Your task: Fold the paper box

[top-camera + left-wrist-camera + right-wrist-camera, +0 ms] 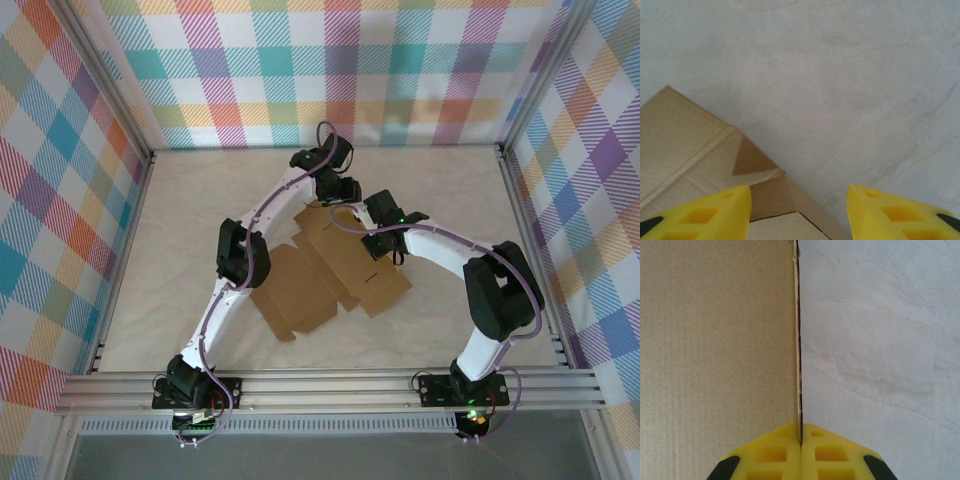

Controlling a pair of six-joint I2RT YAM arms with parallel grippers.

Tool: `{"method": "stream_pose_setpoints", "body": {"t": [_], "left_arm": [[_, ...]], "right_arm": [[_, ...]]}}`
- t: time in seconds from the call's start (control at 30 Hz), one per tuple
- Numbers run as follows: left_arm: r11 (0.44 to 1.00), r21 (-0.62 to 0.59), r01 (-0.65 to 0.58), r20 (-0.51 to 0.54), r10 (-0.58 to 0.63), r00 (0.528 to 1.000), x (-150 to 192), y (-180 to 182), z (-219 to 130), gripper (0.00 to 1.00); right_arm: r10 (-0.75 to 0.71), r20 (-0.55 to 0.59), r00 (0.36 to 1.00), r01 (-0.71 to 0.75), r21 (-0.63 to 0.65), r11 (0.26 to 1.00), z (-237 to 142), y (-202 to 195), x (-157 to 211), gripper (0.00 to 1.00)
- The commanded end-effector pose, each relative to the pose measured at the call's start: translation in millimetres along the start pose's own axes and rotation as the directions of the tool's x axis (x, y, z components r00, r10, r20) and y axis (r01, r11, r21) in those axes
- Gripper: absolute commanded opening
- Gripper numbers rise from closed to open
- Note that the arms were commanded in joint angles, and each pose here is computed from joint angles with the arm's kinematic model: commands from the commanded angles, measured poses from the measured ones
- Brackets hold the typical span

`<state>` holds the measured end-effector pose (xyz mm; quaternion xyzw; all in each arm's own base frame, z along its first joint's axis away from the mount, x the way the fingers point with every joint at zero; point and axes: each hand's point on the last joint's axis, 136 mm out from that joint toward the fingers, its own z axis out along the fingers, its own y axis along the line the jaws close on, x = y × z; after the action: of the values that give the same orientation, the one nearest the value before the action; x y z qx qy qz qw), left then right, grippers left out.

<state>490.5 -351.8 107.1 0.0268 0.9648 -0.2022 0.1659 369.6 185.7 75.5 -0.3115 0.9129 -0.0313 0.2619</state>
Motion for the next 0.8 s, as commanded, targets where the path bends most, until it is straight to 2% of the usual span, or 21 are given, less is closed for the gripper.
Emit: {"method": "stream_pose_setpoints", "body": {"t": [0.0, 0.3, 0.47, 0.63, 0.77], "left_arm": [[0.996, 0.044, 0.082, -0.040, -0.080, 0.996, 7, -11, -26, 0.53], [0.969, 0.145, 0.199, -0.129, -0.181, 0.975, 18, -30, -19, 0.51], [0.965, 0.122, 0.230, -0.123, -0.216, 0.969, 18, -24, -13, 0.49], [0.956, 0.098, 0.276, -0.104, -0.266, 0.958, 14, -17, -7, 0.40], [0.945, 0.134, 0.299, -0.121, -0.284, 0.951, 13, -24, -8, 0.28]], "right_arm": [[-0.006, 0.036, 0.999, 0.005, 0.019, 1.000, 1, -1, -11, 0.00], [-0.014, 0.043, 0.999, 0.013, 0.009, 1.000, 1, 2, -11, 0.00], [-0.016, 0.056, 0.998, 0.016, -0.006, 1.000, -1, 5, -13, 0.00], [-0.019, 0.057, 0.998, 0.020, -0.013, 1.000, 0, 7, -12, 0.00], [-0.022, 0.054, 0.998, 0.023, -0.013, 1.000, 0, 8, -10, 0.00]]}}
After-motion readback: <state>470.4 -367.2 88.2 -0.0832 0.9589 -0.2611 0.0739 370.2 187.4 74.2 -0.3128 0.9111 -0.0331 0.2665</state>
